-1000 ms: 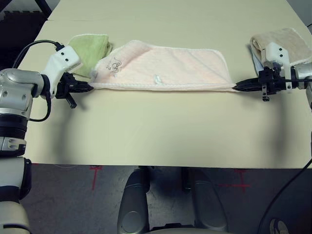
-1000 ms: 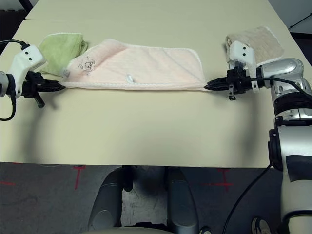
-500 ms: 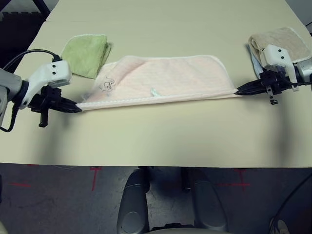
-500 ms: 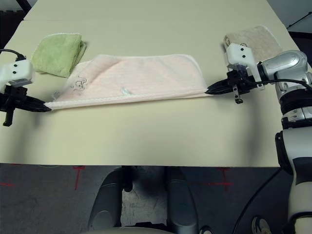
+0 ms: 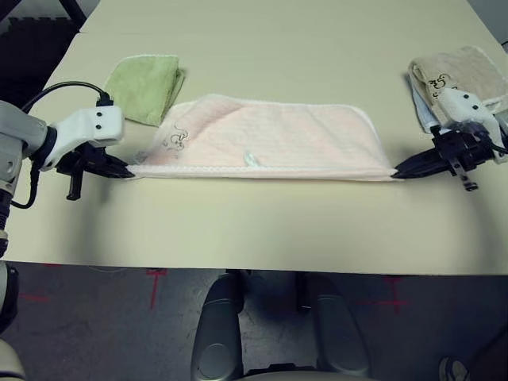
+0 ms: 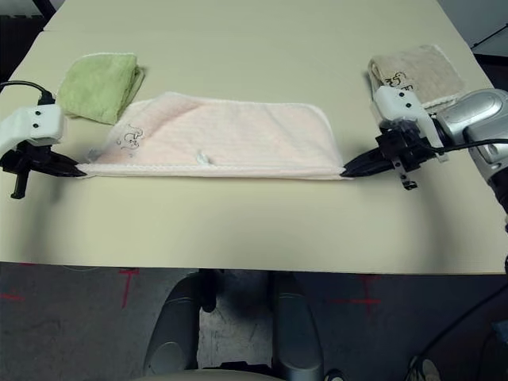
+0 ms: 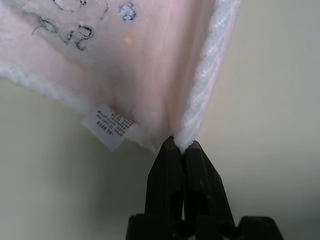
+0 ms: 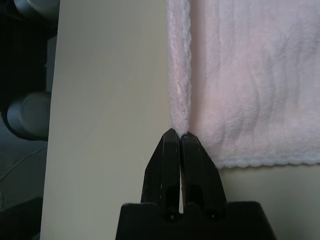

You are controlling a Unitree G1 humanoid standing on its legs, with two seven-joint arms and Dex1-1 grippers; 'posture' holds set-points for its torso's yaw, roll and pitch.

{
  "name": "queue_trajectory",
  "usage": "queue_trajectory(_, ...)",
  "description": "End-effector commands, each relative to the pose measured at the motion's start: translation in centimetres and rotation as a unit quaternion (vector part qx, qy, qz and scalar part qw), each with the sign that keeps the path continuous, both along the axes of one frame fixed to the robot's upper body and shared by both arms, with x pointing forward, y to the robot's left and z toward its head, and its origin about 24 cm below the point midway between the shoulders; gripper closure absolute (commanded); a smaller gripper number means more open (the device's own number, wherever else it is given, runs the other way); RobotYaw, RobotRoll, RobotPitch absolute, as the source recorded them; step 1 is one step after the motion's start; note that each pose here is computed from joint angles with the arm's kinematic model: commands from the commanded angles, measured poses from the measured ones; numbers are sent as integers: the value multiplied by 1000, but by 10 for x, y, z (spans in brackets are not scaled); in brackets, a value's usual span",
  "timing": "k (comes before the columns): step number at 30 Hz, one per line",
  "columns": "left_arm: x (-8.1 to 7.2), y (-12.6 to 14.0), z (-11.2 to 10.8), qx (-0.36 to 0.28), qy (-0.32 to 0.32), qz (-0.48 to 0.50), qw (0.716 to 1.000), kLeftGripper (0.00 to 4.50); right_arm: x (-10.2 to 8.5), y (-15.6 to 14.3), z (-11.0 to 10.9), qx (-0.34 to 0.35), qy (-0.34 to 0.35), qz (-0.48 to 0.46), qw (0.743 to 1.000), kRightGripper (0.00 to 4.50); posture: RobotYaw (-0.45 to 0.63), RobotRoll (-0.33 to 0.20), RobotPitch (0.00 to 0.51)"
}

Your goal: Fold the towel and set it aside.

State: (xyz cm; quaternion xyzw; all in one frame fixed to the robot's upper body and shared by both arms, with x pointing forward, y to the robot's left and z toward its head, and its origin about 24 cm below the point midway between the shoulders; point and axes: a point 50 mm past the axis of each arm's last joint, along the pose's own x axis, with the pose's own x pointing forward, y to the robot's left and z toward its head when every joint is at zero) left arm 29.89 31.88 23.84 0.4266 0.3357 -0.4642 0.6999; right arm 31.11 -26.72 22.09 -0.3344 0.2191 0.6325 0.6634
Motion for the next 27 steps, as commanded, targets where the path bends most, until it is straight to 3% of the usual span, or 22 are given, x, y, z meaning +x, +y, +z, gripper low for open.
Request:
queue_trajectory(1, -11, 13, 1, 16, 29, 26, 999, 4484, -7, -18, -3, -43, 22, -31, 998, 4500, -88, 0, 256)
queue_trajectory(14, -28, 12, 2, 9, 78, 26, 997, 4484, -2, -24, -3, -89, 16, -33, 995, 4500, -79, 0, 251)
queue_trajectory(27, 6, 13, 32, -12, -16, 42, 999, 4484, 21, -28, 18, -35, -60, -79, 994, 4500, -76, 0, 239)
